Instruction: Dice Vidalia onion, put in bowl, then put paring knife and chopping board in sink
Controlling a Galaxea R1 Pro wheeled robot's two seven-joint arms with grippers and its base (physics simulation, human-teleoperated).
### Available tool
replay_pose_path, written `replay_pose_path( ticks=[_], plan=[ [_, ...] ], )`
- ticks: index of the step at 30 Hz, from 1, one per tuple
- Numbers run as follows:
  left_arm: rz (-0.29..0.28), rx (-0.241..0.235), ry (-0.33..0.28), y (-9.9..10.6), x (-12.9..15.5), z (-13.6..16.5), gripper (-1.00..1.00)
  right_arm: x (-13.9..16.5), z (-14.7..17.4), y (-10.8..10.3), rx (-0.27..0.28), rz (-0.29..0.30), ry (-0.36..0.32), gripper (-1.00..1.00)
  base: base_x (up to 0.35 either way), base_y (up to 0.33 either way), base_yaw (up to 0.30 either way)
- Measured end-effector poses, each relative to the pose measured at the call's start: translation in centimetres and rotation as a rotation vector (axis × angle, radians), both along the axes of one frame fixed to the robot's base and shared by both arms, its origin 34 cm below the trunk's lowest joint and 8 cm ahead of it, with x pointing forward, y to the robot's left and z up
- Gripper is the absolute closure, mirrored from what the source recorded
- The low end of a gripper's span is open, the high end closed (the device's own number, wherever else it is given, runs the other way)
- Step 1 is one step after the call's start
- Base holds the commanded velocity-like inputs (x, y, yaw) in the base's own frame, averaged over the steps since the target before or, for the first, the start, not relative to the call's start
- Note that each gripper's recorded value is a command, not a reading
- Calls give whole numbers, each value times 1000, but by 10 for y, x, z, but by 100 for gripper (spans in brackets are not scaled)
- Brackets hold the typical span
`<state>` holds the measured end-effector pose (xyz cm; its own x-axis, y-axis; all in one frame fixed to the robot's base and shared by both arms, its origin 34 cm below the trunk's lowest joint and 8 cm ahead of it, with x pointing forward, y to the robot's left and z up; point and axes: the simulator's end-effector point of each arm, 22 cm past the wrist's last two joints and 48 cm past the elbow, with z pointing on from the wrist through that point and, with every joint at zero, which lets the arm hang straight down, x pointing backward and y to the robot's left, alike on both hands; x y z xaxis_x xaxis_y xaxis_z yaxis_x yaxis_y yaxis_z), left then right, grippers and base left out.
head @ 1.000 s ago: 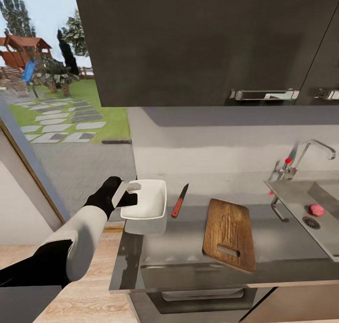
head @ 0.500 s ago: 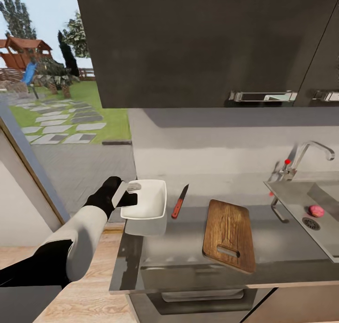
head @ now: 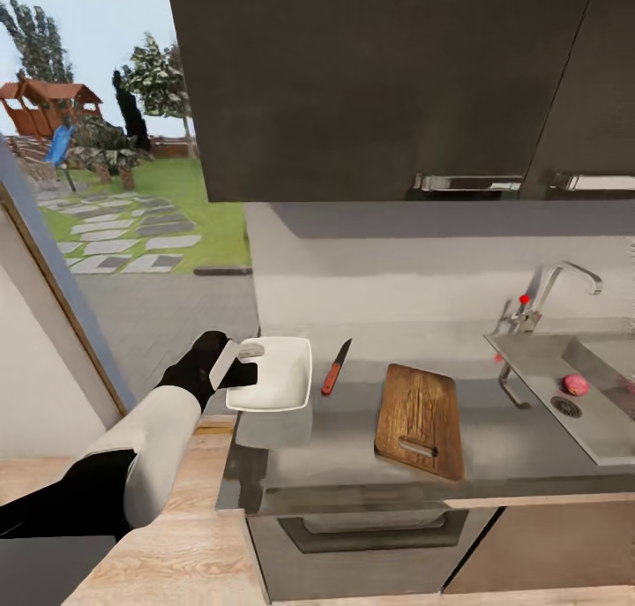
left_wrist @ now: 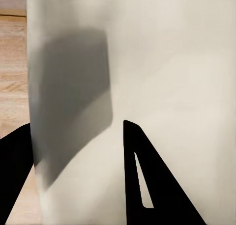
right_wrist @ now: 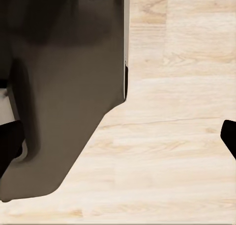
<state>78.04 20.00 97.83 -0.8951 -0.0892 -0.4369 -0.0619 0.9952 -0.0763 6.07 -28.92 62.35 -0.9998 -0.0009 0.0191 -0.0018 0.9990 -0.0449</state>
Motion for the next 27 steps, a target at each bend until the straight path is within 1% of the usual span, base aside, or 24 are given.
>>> replay_pose_path(
  ticks=[4,12,24,27],
  plan=[
    [0,-1,0,0,0,0,100,0,0,0,0,0,-1,-100,-229,0,0],
    [-1,-1,-1,0,0,1,100,0,0,0,0,0,-1,-100,-47,0,0],
    [-3,-2,-1,-1,0,0,100,0,0,0,0,0,0,-100,-242,-14,0],
    [-3,-2,-1,-1,0,1,100,0,0,0,0,0,-1,-100,-156,-2,0]
  ],
)
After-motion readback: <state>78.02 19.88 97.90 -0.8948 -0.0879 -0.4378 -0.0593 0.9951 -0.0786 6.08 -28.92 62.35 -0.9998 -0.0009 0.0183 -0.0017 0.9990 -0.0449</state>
